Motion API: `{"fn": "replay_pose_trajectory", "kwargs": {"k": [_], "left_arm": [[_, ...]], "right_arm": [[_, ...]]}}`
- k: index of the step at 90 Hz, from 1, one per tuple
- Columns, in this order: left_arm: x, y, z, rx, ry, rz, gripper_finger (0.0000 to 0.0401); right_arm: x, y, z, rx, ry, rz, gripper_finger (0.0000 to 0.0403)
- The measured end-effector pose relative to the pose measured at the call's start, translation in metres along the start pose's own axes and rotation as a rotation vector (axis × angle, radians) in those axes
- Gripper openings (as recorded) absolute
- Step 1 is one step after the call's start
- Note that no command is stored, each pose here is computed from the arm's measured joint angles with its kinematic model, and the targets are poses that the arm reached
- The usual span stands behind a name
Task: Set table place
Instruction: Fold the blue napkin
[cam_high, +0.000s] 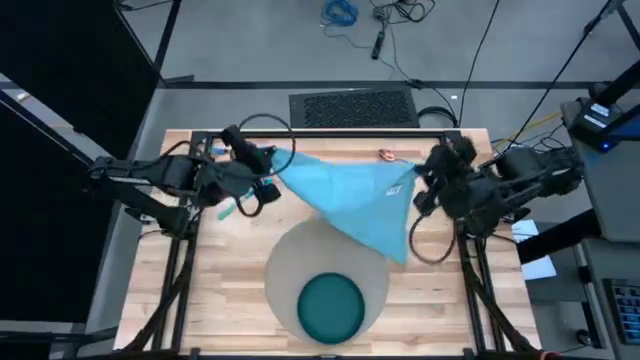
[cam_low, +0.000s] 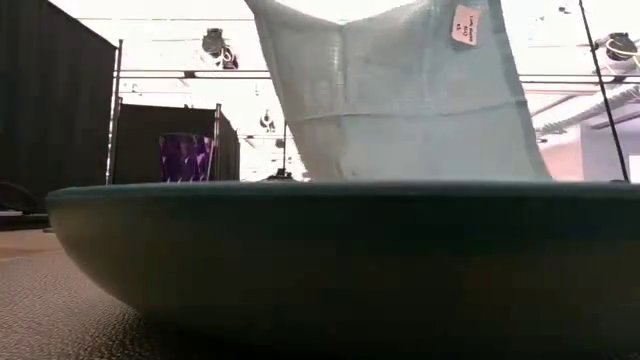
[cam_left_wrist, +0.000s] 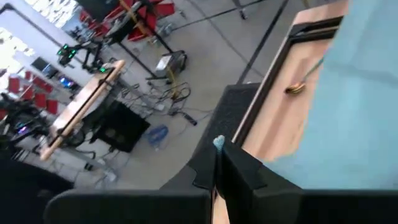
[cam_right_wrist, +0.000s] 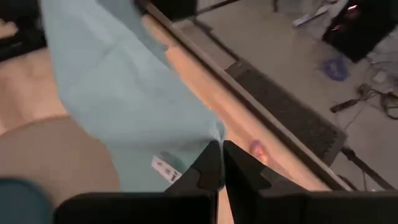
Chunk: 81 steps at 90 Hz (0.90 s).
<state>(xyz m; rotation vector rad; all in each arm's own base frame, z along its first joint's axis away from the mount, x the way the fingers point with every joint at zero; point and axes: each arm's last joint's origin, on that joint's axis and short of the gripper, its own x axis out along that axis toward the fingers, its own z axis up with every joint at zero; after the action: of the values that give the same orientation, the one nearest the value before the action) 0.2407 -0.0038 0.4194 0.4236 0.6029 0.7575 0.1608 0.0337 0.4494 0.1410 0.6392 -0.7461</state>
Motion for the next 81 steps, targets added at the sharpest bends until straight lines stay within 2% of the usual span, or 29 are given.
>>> {"fn": "replay_pose_trajectory", "kwargs": {"k": [15, 30, 39, 52, 64, 81], "left_arm": [[0.021, 0.005, -0.001, 0.033, 0.049, 0.041, 0.0000], [0.045, 0.019, 0.004, 0.027, 0.041, 0.069, 0.0000], [0.059, 0.029, 0.006, 0.024, 0.029, 0.081, 0.0000], [0.074, 0.043, 0.005, 0.005, 0.022, 0.096, 0.0000], [0.075, 0.042, -0.004, 0.033, 0.091, 0.059, 0.0000], [0.069, 0.032, -0.015, 0.095, 0.186, -0.004, 0.0000]], "right_arm": [[0.002, -0.017, 0.006, 0.000, -0.019, -0.048, 0.0000], [0.008, -0.036, 0.017, -0.012, -0.048, -0.115, 0.0000], [0.013, -0.044, 0.030, -0.021, -0.096, -0.108, 0.0000], [0.021, -0.056, 0.048, -0.013, -0.152, -0.027, 0.0000], [0.030, -0.058, 0.044, -0.006, -0.051, 0.055, 0.0000], [0.029, -0.039, 0.029, -0.004, 0.094, 0.121, 0.0000]]}}
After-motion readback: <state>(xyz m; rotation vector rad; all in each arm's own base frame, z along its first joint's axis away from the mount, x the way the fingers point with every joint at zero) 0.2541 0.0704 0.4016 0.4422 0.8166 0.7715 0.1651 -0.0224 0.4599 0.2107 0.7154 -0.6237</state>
